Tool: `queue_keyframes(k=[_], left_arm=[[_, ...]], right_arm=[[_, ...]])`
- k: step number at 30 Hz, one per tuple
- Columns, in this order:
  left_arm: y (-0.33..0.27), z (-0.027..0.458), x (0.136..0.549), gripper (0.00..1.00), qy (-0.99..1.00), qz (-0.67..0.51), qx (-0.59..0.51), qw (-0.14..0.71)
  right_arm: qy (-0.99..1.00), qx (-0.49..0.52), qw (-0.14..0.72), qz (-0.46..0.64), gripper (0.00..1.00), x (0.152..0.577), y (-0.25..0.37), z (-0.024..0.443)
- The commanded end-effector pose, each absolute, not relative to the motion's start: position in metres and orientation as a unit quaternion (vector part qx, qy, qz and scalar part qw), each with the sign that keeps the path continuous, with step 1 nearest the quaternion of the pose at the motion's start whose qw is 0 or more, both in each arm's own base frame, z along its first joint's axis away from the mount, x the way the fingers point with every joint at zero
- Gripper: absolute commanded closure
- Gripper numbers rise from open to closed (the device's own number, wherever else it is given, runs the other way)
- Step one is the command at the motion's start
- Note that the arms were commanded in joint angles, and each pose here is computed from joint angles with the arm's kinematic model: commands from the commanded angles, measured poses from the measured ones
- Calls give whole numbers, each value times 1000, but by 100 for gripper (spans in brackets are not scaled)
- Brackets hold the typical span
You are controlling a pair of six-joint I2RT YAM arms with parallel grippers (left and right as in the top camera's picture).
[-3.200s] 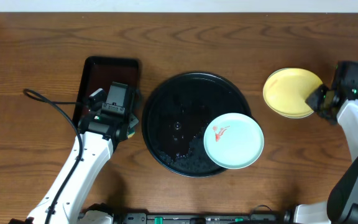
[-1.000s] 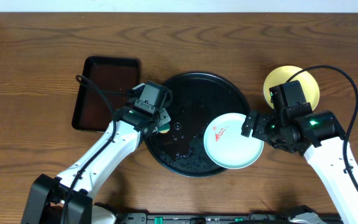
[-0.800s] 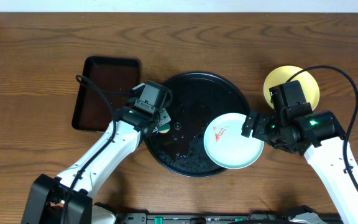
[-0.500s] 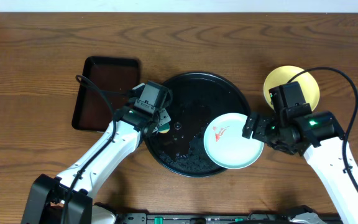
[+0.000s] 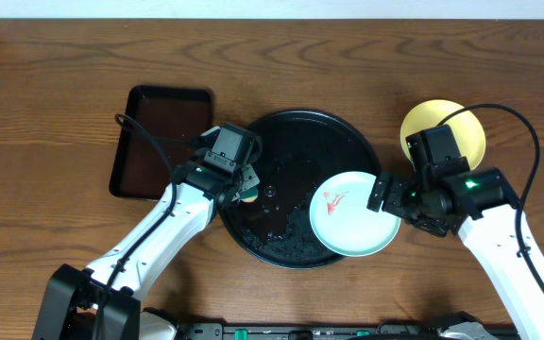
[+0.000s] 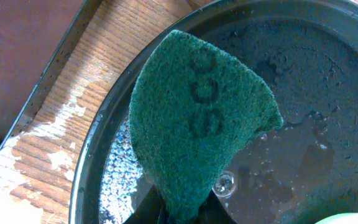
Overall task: Clean dirty plates on tray and stack at the side
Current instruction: 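Move the right gripper to the rim of the remaining green plate, then grip the green plate rim and drag it to the tray center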
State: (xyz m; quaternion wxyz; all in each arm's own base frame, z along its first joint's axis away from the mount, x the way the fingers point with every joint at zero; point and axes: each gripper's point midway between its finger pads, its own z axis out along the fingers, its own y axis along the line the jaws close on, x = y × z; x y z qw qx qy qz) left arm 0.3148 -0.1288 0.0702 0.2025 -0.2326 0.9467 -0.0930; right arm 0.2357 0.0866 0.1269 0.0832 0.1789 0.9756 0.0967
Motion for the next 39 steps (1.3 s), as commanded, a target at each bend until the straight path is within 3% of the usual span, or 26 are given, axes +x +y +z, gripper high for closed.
queue_keyframes(k=[1,11,39], left_arm=[[-127,67,313,92,949,-87,-228,201],[-127,67,313,92,949,-87,-228,201],[-127,67,313,92,949,-87,-228,201]], right_arm=[[977,184,65,87,5,232,88,118],[980,186,30,66,4,230,86,101],[978,204,44,-17,1,216,78,80]])
